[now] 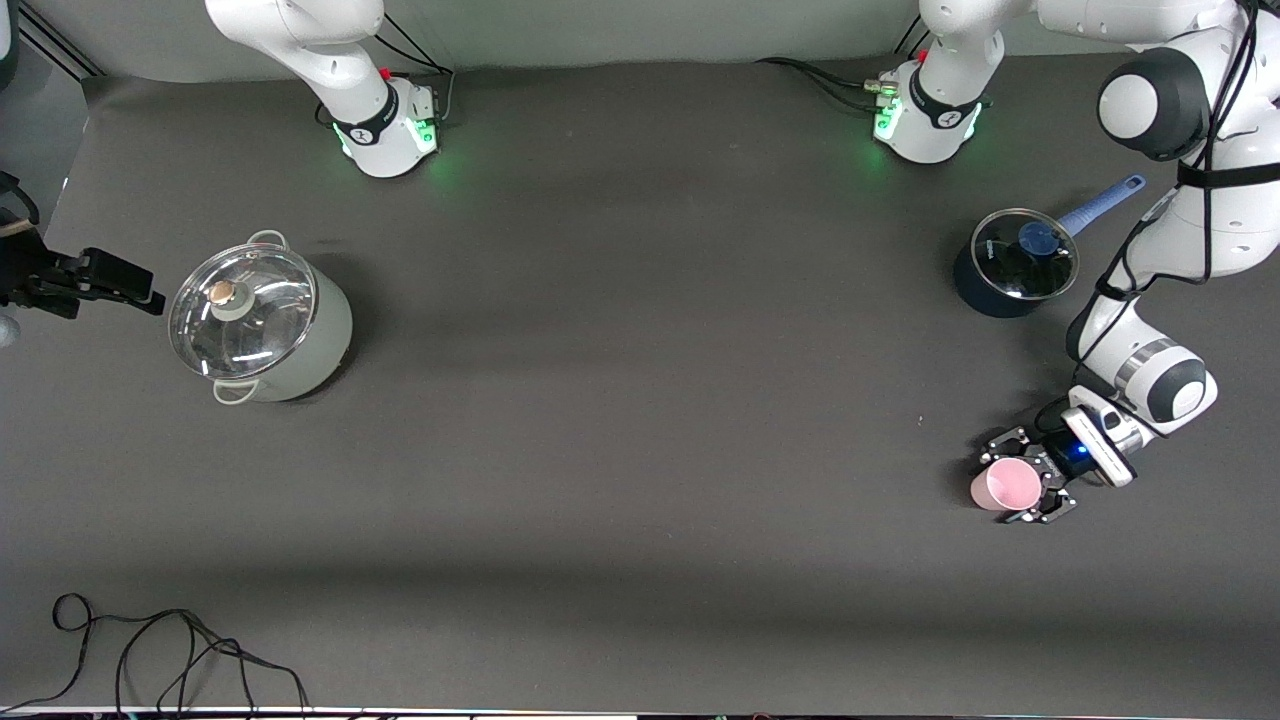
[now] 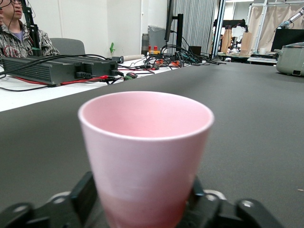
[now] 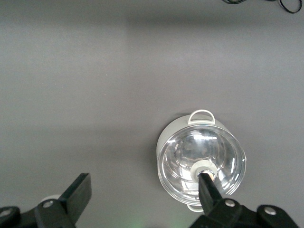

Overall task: Transfer pink cup from left to right arm
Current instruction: 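Lift the pink cup with the left gripper toward the table middle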

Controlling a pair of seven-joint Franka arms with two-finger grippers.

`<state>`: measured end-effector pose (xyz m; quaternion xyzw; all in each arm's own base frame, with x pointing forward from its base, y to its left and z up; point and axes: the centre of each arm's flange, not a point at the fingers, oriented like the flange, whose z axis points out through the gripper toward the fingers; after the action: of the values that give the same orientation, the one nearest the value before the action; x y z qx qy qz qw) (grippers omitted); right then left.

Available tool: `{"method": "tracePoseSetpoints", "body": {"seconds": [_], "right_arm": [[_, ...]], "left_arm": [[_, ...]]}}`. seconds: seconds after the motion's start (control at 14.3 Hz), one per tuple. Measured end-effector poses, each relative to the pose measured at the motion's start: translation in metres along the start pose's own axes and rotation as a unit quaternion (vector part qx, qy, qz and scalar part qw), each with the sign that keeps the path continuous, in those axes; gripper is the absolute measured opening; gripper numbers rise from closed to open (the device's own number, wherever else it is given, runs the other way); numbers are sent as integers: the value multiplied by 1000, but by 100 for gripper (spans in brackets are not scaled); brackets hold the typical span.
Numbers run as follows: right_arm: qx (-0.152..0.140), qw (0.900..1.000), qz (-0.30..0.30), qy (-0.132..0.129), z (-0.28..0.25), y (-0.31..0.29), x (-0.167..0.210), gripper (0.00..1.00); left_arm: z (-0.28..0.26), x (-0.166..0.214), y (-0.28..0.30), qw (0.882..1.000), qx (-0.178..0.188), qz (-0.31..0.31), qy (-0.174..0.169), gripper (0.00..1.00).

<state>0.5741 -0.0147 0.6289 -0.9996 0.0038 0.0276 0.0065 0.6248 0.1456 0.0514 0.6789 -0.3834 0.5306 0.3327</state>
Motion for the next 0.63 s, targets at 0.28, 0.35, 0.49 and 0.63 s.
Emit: {"method": "tracePoseSetpoints", "body": {"seconds": [0.28,0.35,0.49,0.63], "right_arm": [[0,1000,0,0,0,0,0,100],[0,1000,0,0,0,0,0,100],[0,1000,0,0,0,0,0,100],[0,1000,0,-1,0,0,0,100]], "left_arm": [[-1,8,-3,1000,4,5,-3,65],[0,14,-3,1000,4,7,-6,65],[11,39,3,1000,9,8,-18,65],[38,84,19,999,27,10,-26,65]]}}
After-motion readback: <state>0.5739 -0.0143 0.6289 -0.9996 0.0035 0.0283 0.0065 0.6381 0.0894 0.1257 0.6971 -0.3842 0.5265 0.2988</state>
